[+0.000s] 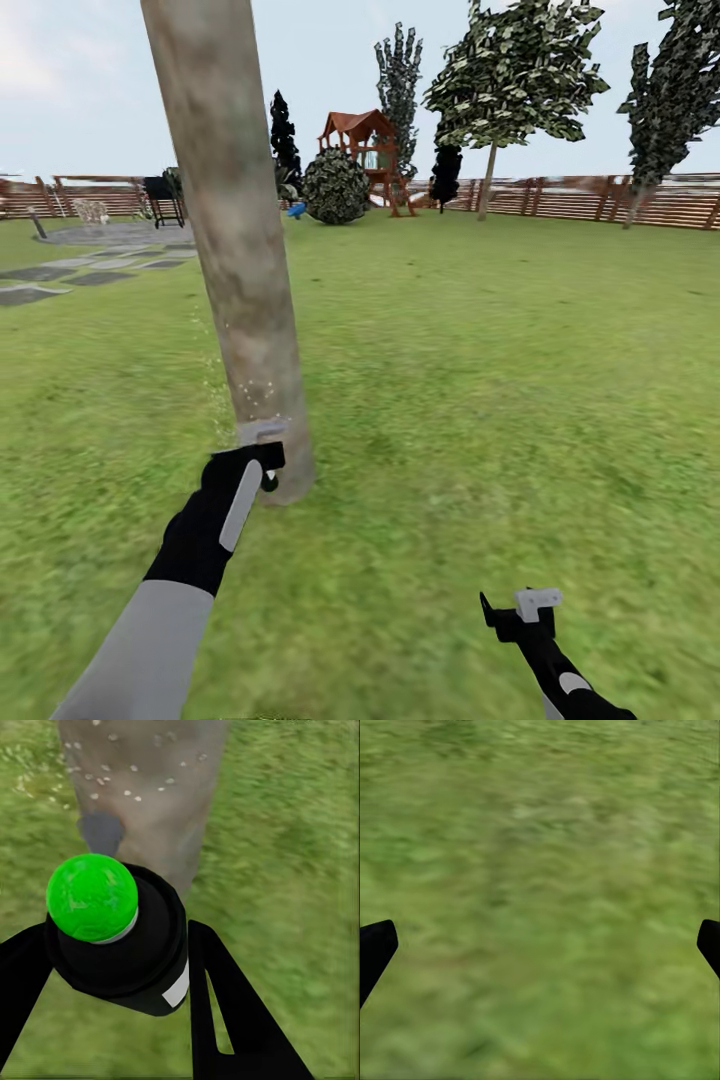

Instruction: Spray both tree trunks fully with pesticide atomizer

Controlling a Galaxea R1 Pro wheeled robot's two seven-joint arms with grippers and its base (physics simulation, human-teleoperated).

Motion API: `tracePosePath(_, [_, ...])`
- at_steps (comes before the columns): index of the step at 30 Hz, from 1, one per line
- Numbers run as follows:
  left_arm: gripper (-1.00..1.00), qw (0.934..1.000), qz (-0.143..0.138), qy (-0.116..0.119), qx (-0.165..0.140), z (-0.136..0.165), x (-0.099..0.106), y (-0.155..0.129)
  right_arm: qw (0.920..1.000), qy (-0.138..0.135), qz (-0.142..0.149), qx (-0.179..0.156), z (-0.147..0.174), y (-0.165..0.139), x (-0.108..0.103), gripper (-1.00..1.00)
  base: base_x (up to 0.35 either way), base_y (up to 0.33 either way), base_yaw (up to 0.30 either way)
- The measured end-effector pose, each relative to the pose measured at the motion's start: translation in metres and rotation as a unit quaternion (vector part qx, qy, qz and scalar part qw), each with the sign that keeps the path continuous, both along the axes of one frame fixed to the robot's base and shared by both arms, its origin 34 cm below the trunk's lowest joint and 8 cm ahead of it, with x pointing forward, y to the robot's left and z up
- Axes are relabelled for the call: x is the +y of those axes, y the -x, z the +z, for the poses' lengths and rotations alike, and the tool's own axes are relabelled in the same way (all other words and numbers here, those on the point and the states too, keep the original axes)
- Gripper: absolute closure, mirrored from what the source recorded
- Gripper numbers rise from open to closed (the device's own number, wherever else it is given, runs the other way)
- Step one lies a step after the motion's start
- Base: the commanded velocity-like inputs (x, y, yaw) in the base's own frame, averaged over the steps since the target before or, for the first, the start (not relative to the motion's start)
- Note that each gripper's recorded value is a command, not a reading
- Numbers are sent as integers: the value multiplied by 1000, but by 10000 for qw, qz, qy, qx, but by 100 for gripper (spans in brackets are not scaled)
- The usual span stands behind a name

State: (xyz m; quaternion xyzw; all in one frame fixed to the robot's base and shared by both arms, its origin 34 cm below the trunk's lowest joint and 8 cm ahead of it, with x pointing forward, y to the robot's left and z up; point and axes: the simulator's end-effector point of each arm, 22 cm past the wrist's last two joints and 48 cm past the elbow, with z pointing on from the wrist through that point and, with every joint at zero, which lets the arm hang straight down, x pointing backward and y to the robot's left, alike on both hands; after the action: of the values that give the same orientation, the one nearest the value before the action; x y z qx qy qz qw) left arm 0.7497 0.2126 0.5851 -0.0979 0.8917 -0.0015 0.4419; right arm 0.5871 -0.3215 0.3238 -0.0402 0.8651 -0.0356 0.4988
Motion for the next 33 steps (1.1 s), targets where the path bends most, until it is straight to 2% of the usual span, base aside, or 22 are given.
tracePosePath(3, [100, 10000, 13, -21, -27, 3, 2, 0, 10000, 4, -1, -3, 0, 0, -1, -100, 0, 0, 72])
tracePosePath(7, [100, 9994, 329, 61, -53, 6, 35, 2, 10000, 5, 1, -3, 0, 0, -1, -100, 0, 0, 6])
tracePosePath(9, [100, 9990, 417, 128, -52, 5, 43, 4, 10000, 4, 1, 0, 0, 0, 0, -100, 0, 0, 0])
tracePosePath(11, [100, 9991, 403, 150, -61, 5, 41, 4, 10000, 2, 1, 1, 0, 0, 0, -100, 0, 0, 0])
tracePosePath(13, [100, 9991, 366, 178, -78, 7, 35, 2, 10000, 5, -1, -2, 0, 0, -1, -100, 0, 0, 0])
tracePosePath(16, [100, 9999, -90, 90, -107, 16, -11, 0, 10000, 8, -2, -3, 0, 0, -1, -100, 0, 0, 0])
tracePosePath(19, [100, 9995, -273, 62, -121, 25, -31, 1, 10000, 7, -4, -5, 0, 0, -1, -100, 0, 0, 0])
tracePosePath(21, [100, 9997, -245, -27, -29, 34, -18, 7, 10000, 8, -2, -3, 0, 0, -1, -100, 0, 0, 0])
tracePosePath(23, [100, 10000, -2, 17, -28, 43, 11, 10, 10000, 7, -1, -1, 0, 0, -1, -100, 0, 0, 0])
tracePosePath(24, [100, 9997, 232, 41, -14, 48, 43, 14, 10000, 6, -1, 2, 0, 0, -1, -100, 0, 0, 0])
tracePosePath(25, [100, 9990, 412, -142, 78, 47, 73, 19, 10000, 6, 1, 3, 0, 0, -1, -100, 0, 0, 0])
tracePosePath(27, [100, 9988, 450, -137, 98, 47, 86, 20, 10000, 6, -1, 4, 0, 0, -1, -100, 0, 0, 0])
tracePosePath(28, [100, 9989, 436, -130, 97, 47, 85, 20, 10000, 6, -1, 4, 0, 0, -1, -100, 0, 0, 0])
tracePosePath(29, [100, 9994, 319, -92, 72, 49, 72, 18, 10000, 6, -2, 3, 0, 0, -1, -100, 0, 0, 0])
tracePosePath(33, [100, 9992, -327, -210, -74, 66, -1, 10, 10000, 3, 0, 5, 0, 1, 0, -100, 0, 0, 0])
